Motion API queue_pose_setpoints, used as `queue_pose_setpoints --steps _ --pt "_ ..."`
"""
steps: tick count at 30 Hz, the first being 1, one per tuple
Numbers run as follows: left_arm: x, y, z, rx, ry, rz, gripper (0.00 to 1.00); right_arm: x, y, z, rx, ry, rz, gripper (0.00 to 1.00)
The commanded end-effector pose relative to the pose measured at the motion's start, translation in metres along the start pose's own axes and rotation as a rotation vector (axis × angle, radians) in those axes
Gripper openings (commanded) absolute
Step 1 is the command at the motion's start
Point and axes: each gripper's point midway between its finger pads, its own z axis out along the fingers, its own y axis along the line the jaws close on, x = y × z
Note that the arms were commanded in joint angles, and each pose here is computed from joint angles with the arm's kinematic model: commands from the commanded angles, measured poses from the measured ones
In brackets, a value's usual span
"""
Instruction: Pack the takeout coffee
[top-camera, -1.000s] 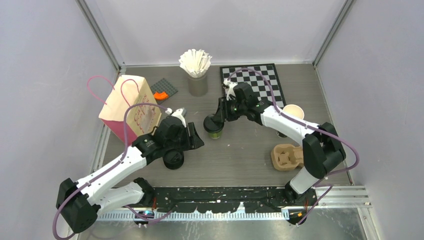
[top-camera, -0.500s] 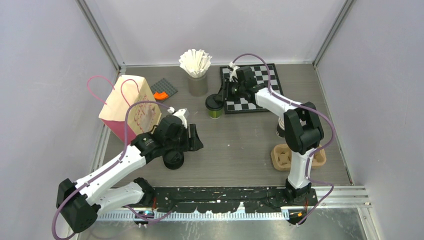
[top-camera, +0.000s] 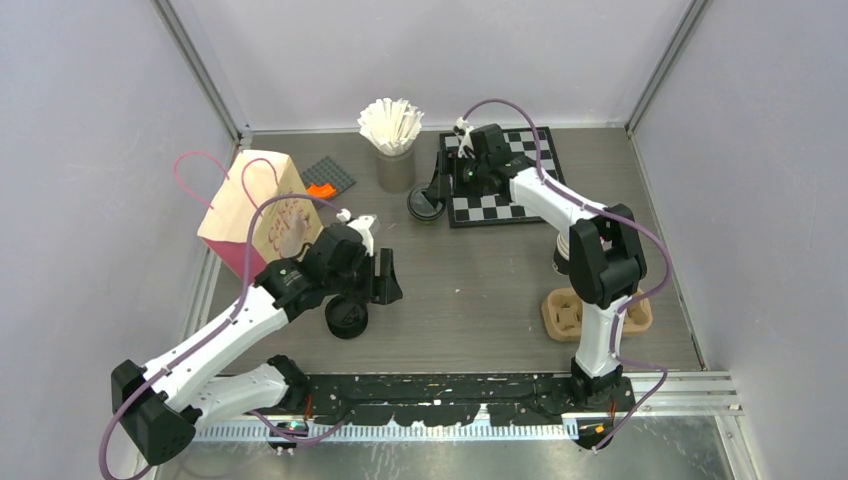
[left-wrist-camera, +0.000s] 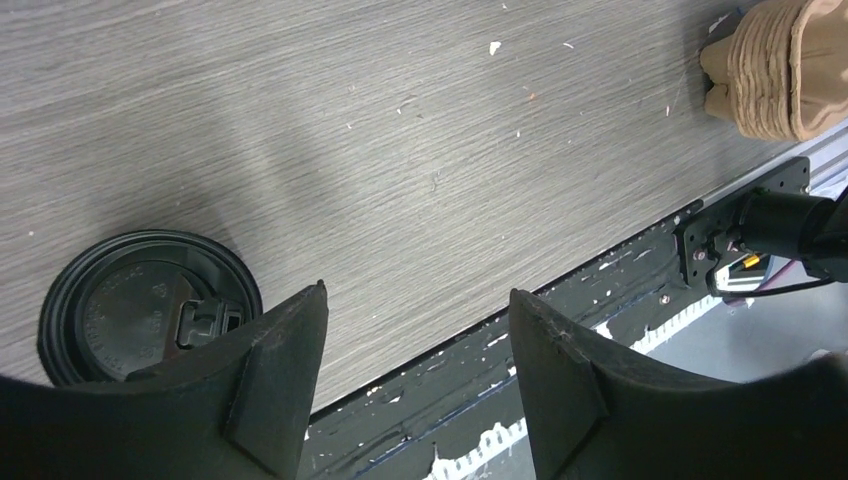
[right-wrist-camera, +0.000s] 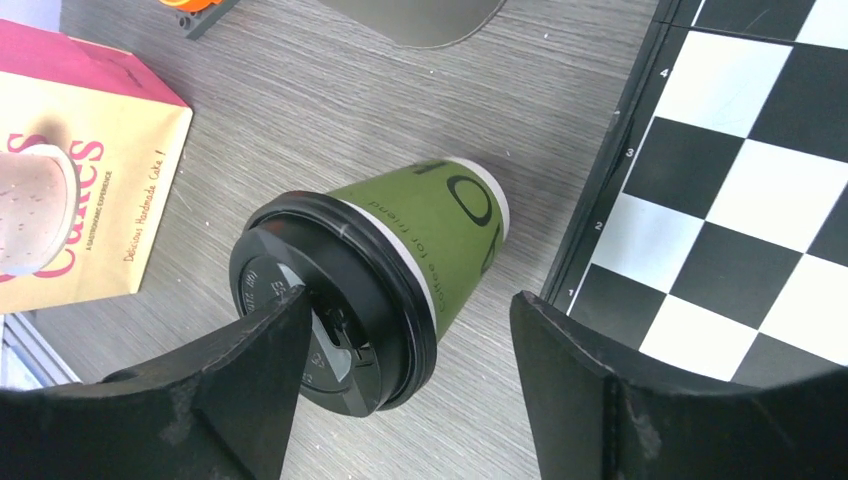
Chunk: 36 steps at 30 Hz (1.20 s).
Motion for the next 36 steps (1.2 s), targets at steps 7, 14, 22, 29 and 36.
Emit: queue_pose_setpoints --steps 7,14,22,29,36 --pt "-0.011 0.005 -0.028 -0.049 0.012 0.169 0.83 -0.052 0.026 -0.07 0.062 -0.086 -0.082 0.81" --pt "-0.014 -0.002 -0.022 -0.012 -0.01 0.143 0.82 -0.031 0.027 -0.058 0.015 0.002 -0.063 0.71" --pt "-0.029 -0.011 0.004 0.013 -0.022 0.084 0.81 -0.006 0.03 -0.048 -0.056 0.047 -0.015 0.68" --pt "-0.074 -0.019 0.039 0.101 -0.044 -0.089 0.73 0.015 0.035 -0.034 -0.125 0.109 0.028 0.66" --pt "-0.127 -0.012 0.067 0.107 -0.149 -0.154 0.7 0.026 0.028 -0.021 -0.133 0.158 0.025 0.66"
